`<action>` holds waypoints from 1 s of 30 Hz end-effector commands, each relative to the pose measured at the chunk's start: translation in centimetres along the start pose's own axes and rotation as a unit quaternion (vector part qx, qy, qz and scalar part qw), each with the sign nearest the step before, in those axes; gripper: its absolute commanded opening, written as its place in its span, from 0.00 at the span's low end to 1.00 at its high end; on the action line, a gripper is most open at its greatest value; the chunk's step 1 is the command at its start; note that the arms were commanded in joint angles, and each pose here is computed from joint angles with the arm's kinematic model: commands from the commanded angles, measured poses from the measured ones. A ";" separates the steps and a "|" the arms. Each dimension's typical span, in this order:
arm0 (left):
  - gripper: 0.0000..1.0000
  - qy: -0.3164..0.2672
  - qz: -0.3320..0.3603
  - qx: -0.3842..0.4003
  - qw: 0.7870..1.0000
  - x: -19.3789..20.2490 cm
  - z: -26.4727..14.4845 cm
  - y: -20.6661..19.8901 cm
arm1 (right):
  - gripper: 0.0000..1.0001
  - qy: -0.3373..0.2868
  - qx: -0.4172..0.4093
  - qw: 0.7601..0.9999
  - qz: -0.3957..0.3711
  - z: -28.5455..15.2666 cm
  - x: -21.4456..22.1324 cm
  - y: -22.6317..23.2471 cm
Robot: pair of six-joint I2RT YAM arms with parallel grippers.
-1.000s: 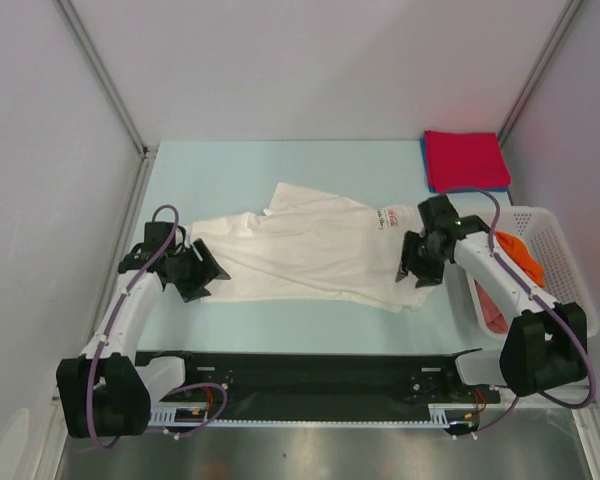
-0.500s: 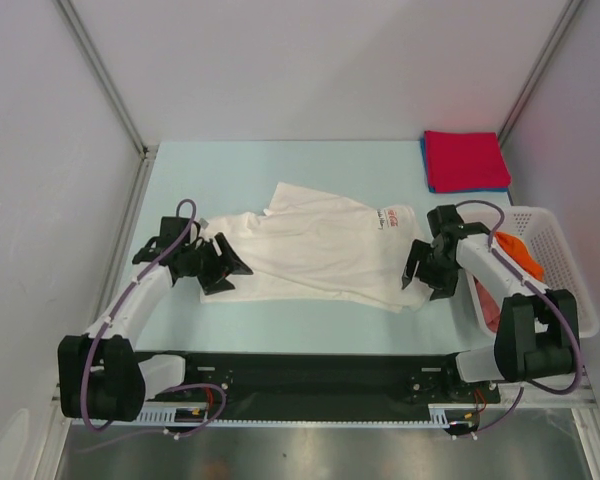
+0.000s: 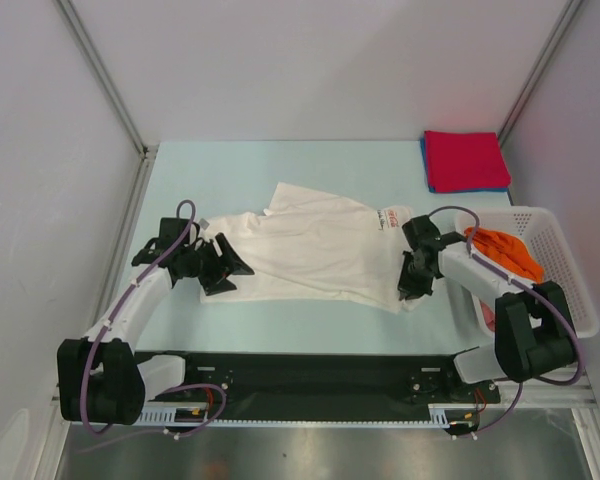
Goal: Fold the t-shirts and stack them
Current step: Flatten the tshirt out
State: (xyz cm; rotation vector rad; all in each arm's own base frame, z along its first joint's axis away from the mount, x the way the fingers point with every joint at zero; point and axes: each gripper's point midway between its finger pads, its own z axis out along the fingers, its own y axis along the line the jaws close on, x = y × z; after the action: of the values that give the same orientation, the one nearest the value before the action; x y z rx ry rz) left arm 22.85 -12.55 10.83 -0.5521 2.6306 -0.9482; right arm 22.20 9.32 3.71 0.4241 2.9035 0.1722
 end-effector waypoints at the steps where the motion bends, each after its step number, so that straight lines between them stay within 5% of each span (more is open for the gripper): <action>1: 0.72 -0.006 0.015 0.013 1.000 0.0 -0.4 -0.5 | 0.00 -0.027 -0.002 1.000 -0.007 -1.8 0.2 1.5; 5: 0.72 -0.023 0.019 0.011 0.999 -0.1 -1.0 -0.5 | 0.00 0.045 -0.065 0.997 -0.021 -5.0 4.7 4.6; 7: 0.73 -0.027 0.017 0.011 0.999 -0.2 -1.1 -0.6 | 0.00 0.108 -0.170 0.980 -0.009 -7.1 6.6 8.3; 9: 0.73 -0.028 0.017 0.010 0.999 -0.3 -1.1 -0.6 | 0.00 0.139 -0.280 0.950 -0.005 -9.7 6.2 12.2; 14: 0.73 -0.029 0.016 0.010 0.999 -0.7 -1.1 -0.8 | 0.00 0.107 -0.350 0.926 0.094 -9.9 -1.2 11.6; 17: 0.73 -0.030 0.016 0.010 0.999 -0.8 -1.2 -0.9 | 0.00 0.080 -0.332 0.930 0.134 -7.3 -5.5 7.7; 23: 0.72 -0.030 0.021 0.011 0.999 -0.9 -1.3 -1.1 | 0.28 0.081 -0.210 0.970 0.088 -0.8 -9.3 4.7; 30: 0.73 -0.023 0.022 0.003 1.000 -0.9 -0.9 -0.6 | 0.60 0.010 -0.038 0.998 0.055 -4.2 -10.2 0.5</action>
State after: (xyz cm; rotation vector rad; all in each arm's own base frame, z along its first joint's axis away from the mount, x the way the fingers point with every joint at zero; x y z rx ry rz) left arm 22.68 -12.29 11.35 -0.5434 2.6082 -0.9296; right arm 31.98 9.19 6.66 0.6668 2.9015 0.6472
